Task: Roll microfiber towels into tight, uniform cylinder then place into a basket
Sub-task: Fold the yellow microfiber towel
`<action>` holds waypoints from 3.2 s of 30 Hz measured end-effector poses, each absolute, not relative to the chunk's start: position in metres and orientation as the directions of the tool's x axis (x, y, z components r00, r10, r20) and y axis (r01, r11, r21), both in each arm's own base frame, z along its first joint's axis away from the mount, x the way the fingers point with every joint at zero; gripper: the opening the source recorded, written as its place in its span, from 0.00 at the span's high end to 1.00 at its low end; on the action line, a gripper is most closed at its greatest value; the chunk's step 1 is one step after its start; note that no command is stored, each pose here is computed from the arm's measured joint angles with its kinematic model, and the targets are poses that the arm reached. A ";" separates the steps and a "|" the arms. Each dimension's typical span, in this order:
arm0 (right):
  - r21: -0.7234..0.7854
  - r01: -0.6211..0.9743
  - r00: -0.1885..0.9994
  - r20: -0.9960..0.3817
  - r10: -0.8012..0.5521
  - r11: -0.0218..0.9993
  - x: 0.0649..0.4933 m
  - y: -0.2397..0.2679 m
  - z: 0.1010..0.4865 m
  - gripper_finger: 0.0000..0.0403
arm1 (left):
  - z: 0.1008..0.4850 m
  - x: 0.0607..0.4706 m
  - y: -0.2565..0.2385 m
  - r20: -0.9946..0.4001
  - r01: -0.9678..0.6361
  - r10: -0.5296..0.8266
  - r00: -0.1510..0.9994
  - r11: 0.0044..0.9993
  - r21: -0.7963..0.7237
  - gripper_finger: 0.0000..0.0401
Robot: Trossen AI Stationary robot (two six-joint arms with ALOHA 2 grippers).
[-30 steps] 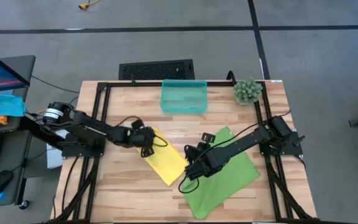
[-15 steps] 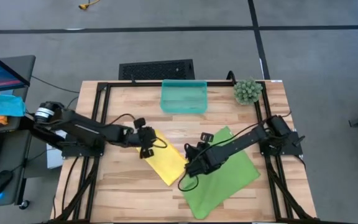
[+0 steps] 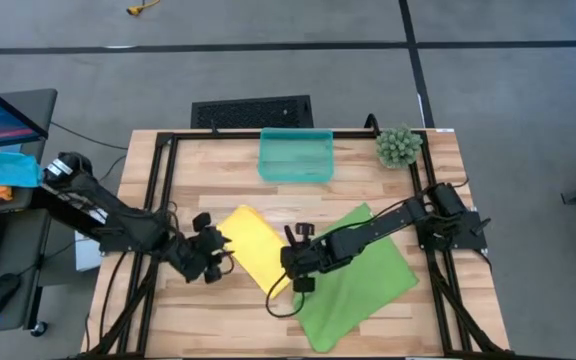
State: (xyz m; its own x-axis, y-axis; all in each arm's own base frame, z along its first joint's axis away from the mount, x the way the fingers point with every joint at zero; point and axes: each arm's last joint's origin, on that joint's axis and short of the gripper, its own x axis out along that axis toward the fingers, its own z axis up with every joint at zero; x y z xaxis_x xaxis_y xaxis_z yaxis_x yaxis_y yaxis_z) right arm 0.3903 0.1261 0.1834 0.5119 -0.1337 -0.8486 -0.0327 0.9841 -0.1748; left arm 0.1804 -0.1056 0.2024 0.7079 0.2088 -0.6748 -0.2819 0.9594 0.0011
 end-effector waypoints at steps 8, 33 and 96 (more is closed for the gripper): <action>-0.116 -0.064 0.555 -0.830 -0.061 0.991 0.406 0.116 0.175 0.98 | 0.194 0.169 -0.130 -0.674 -0.270 0.167 0.720 0.962 -0.050 0.65; 0.120 -0.112 0.569 -0.806 0.163 0.986 0.434 0.113 0.126 0.99 | 0.164 0.179 -0.138 -0.723 -0.339 0.242 0.647 0.941 0.012 0.65; -0.311 0.084 0.490 -0.814 -0.311 0.947 0.354 0.144 0.218 0.96 | 0.120 0.279 0.012 -0.810 -0.282 0.301 0.503 0.943 0.176 0.65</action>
